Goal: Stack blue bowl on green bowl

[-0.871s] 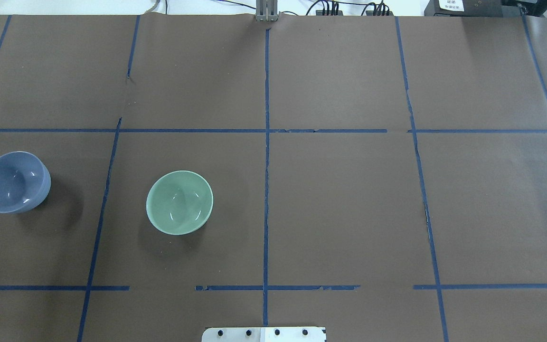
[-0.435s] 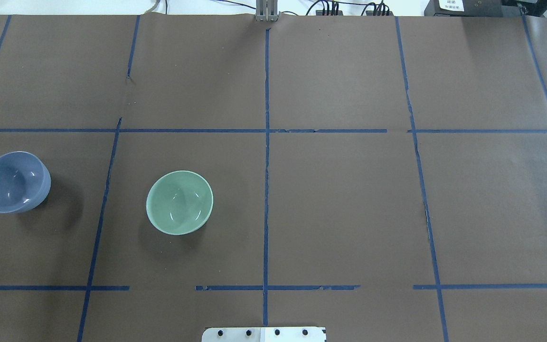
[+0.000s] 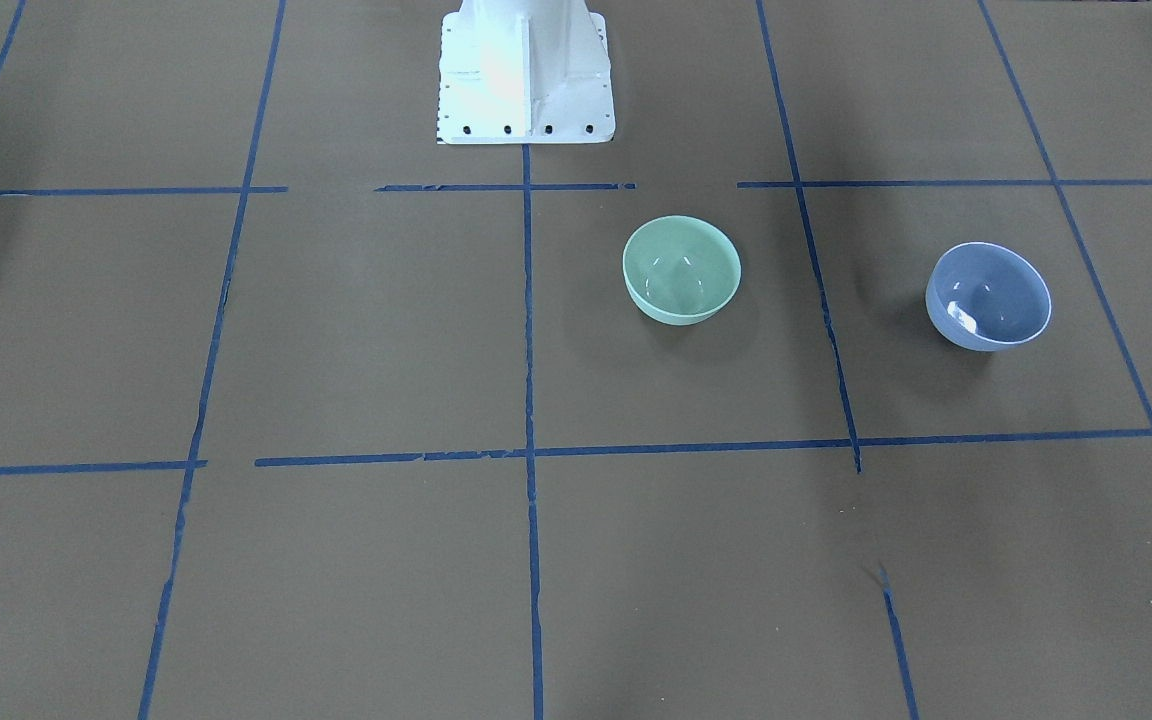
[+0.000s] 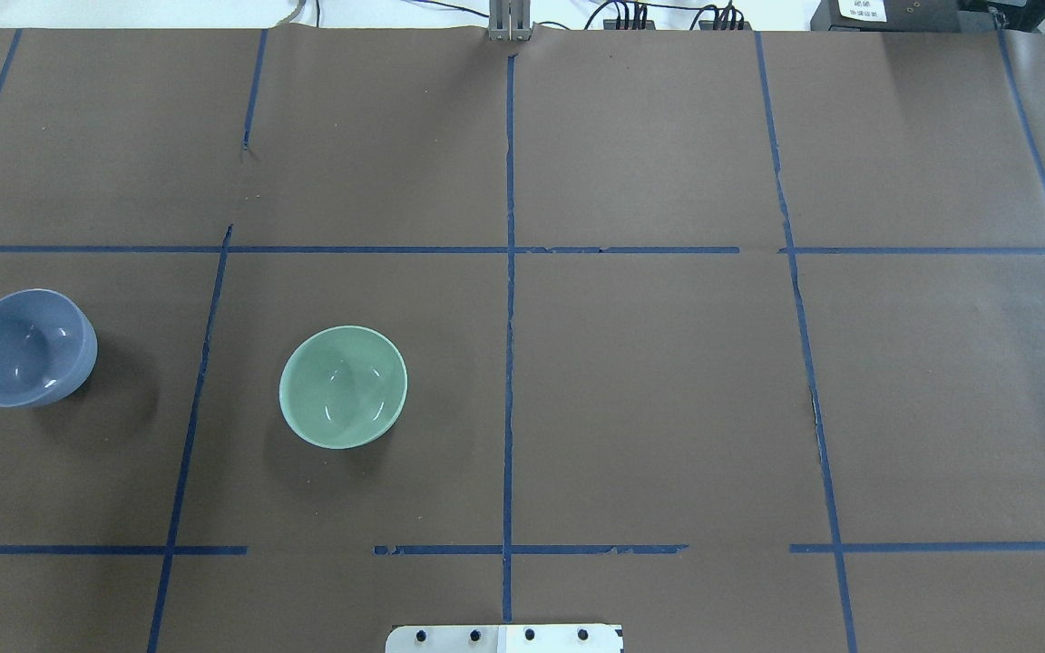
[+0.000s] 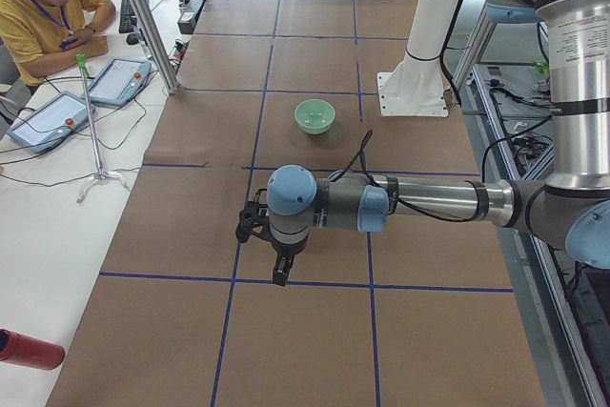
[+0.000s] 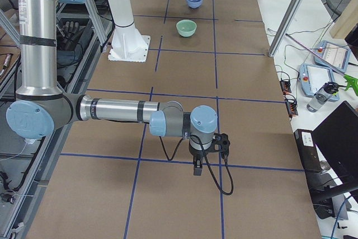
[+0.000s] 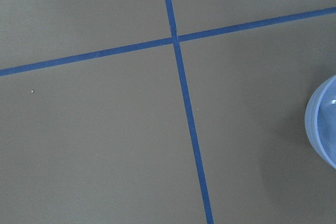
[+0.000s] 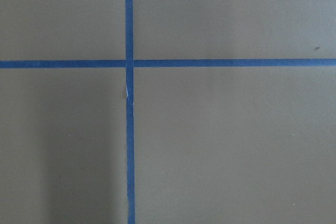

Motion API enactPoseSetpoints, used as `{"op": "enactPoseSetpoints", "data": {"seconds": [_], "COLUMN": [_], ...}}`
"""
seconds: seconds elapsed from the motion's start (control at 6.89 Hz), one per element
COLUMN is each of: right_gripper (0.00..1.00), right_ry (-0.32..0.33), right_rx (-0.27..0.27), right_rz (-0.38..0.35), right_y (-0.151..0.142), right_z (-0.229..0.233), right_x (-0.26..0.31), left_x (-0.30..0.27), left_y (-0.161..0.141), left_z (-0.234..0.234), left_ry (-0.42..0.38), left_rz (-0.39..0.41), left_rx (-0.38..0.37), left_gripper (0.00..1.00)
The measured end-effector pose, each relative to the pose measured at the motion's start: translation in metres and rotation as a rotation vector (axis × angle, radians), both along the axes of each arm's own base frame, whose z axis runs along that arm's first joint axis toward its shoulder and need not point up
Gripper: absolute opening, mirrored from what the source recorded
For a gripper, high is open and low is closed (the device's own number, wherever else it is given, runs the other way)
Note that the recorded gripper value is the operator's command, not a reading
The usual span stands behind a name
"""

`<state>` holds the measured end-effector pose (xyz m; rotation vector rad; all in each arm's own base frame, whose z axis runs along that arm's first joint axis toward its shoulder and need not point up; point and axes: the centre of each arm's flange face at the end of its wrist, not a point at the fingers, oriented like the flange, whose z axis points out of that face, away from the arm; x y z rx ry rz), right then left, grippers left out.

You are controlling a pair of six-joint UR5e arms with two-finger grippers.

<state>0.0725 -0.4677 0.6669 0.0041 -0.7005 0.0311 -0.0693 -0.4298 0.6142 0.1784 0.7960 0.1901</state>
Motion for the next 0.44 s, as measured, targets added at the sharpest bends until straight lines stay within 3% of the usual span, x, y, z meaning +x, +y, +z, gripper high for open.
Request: {"op": "enactPoseSetpoints", "data": {"seconds": [0.29,0.44], "right_gripper": [1.0,1.0], "right_ry": [0.001,0.001], "right_rx": [0.0,0.0], "right_rz": [0.0,0.0], "right_y": [0.0,0.0], "right_z": [0.0,0.0], "right_x": [0.0,0.0], "left_x": [0.035,0.071], "left_y": [-0.012,-0.018], "left_z": [-0.009,-0.014], "left_ry": [0.006,0.014], "left_rz": [0.064,0.085], "left_rx": [0.039,0.006], "left_gripper": [1.0,1.0]}}
